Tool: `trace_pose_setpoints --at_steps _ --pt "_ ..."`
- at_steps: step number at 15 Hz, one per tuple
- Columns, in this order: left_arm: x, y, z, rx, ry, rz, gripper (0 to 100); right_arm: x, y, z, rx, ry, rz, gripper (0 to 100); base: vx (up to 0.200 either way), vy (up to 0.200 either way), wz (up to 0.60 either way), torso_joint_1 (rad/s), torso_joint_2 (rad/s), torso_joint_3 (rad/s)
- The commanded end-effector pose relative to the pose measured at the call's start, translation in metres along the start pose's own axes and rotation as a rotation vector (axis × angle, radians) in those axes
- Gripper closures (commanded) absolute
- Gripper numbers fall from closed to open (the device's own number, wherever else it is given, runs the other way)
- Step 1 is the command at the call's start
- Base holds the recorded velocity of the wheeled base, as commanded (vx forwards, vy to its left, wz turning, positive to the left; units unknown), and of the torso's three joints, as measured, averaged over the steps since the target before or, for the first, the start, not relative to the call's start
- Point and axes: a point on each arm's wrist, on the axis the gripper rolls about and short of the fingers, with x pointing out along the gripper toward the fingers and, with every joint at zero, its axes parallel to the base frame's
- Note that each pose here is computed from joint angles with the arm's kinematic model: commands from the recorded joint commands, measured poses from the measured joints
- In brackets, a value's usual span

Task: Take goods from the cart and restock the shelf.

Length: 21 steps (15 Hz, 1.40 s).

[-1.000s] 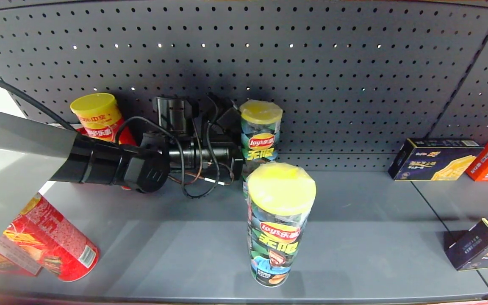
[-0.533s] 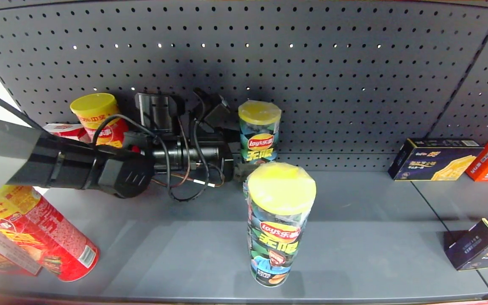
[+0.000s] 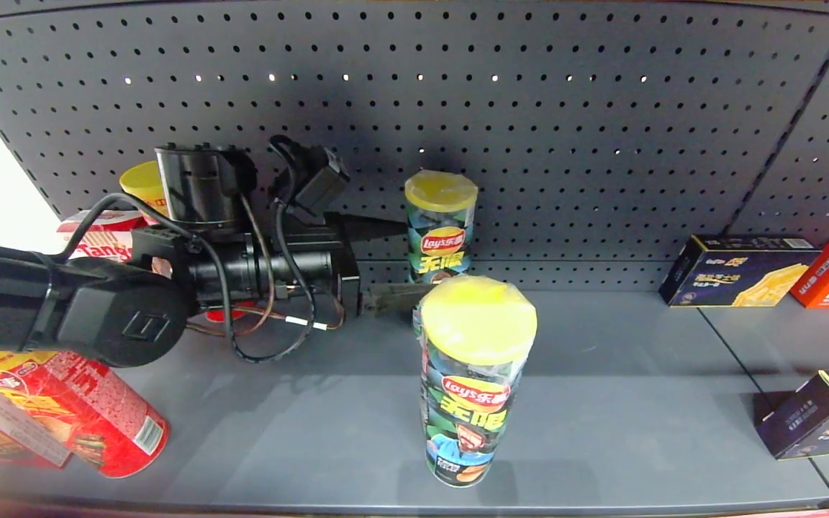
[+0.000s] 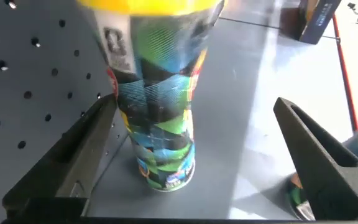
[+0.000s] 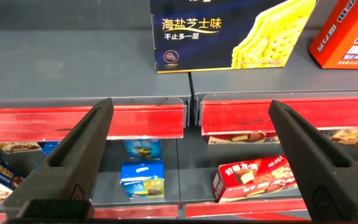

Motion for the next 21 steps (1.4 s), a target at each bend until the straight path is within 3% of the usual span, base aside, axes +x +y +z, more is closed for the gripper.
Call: trace_pose_setpoints --at_steps 1,2,3,12,16,21 --pt "-0.010 -0.008 0.009 0.014 -0.011 0.011 0 0.000 0.000 0.000 0.000 0.000 0.000 0 0.000 0.000 0.00 0.000 0.00 0.000" --pt "-0.010 -0.008 0.009 0.014 -0.011 0.011 0 0.000 0.000 0.000 0.000 0.000 0.000 0 0.000 0.000 0.00 0.000 0.00 0.000" --pt "-0.018 -0.015 0.011 0.010 -0.001 0.043 0 0.000 0.000 0.000 0.000 0.000 0.000 0 0.000 0.000 0.00 0.000 0.00 0.000" --pt "-0.058 -0.025 0.052 0.086 -0.076 0.153 0 0.000 0.000 0.000 0.000 0.000 0.000 0 0.000 0.000 0.00 0.000 0.00 0.000" --pt "-0.084 -0.046 0.086 0.104 -0.156 0.208 0 0.000 0.000 0.000 0.000 0.000 0.000 0 0.000 0.000 0.00 0.000 0.00 0.000" --pt "-0.121 -0.085 0.100 0.146 -0.203 0.264 0 0.000 0.000 0.000 0.000 0.000 0.000 0 0.000 0.000 0.00 0.000 0.00 0.000"
